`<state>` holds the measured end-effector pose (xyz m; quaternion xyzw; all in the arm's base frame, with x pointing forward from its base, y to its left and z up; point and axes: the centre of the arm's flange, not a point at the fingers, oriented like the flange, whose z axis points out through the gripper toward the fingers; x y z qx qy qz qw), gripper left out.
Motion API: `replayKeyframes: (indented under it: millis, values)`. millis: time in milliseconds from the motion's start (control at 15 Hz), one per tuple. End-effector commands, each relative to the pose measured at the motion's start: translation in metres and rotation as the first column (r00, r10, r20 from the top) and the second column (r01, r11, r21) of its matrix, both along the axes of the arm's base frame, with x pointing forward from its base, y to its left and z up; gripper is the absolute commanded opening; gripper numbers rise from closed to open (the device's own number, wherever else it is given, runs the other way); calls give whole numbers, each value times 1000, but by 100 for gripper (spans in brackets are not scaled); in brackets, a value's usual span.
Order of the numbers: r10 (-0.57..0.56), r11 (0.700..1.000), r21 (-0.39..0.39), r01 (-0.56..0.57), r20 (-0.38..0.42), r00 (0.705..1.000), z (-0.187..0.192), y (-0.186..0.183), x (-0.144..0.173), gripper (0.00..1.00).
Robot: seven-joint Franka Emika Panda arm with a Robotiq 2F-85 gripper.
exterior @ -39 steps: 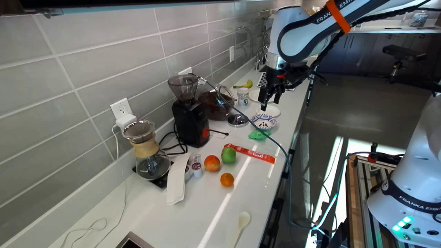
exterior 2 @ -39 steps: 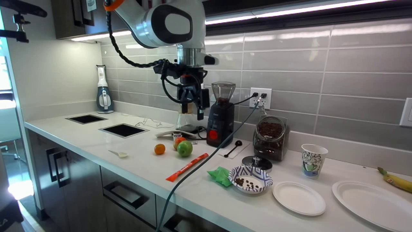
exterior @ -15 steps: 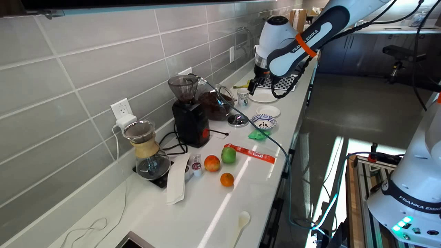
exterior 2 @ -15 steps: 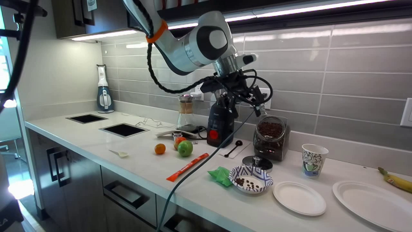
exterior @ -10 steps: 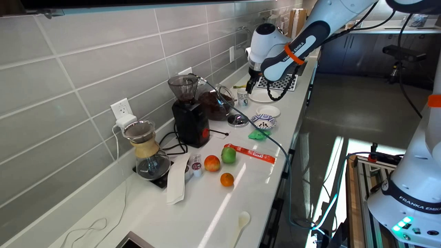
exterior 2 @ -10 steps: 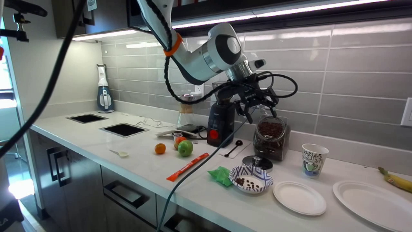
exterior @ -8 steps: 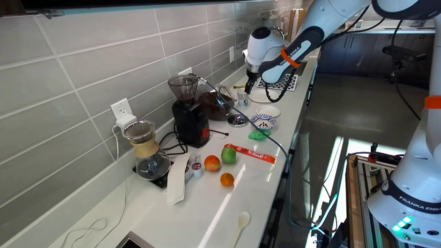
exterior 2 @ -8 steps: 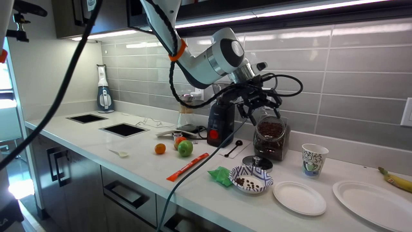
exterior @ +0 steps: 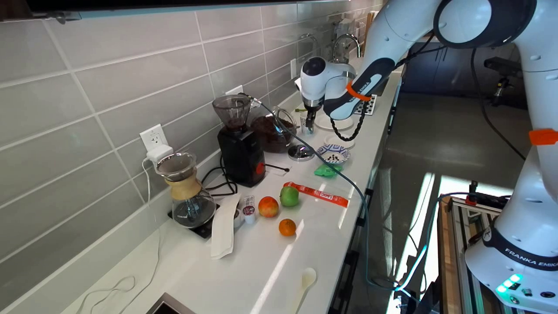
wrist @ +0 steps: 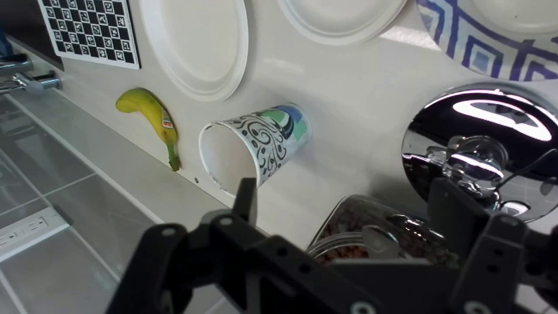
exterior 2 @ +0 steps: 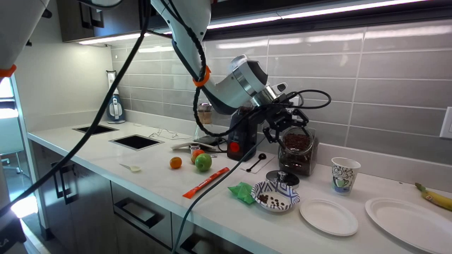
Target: Use the silver spoon to get some coffee beans from the container and put them on the small white plate.
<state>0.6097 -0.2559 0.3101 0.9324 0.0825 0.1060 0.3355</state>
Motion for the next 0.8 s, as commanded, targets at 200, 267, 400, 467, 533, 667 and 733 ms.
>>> replayKeyframes:
  millis: [200,267,400,467,533,667,733]
  values:
    - [13,994,-110,-8,45,999,-36,20,15,100]
    - [12,993,-120,-5,53,999,-40,22,16,100]
    - [-2,992,-123,11,77,997,-47,24,20,100]
    - [-10,992,-124,20,86,996,-50,25,22,100]
    - [-15,991,-127,29,107,994,-52,26,25,100]
    - [-16,990,-140,34,129,992,-57,27,30,100]
    - [-16,989,-146,36,134,991,-60,27,32,100]
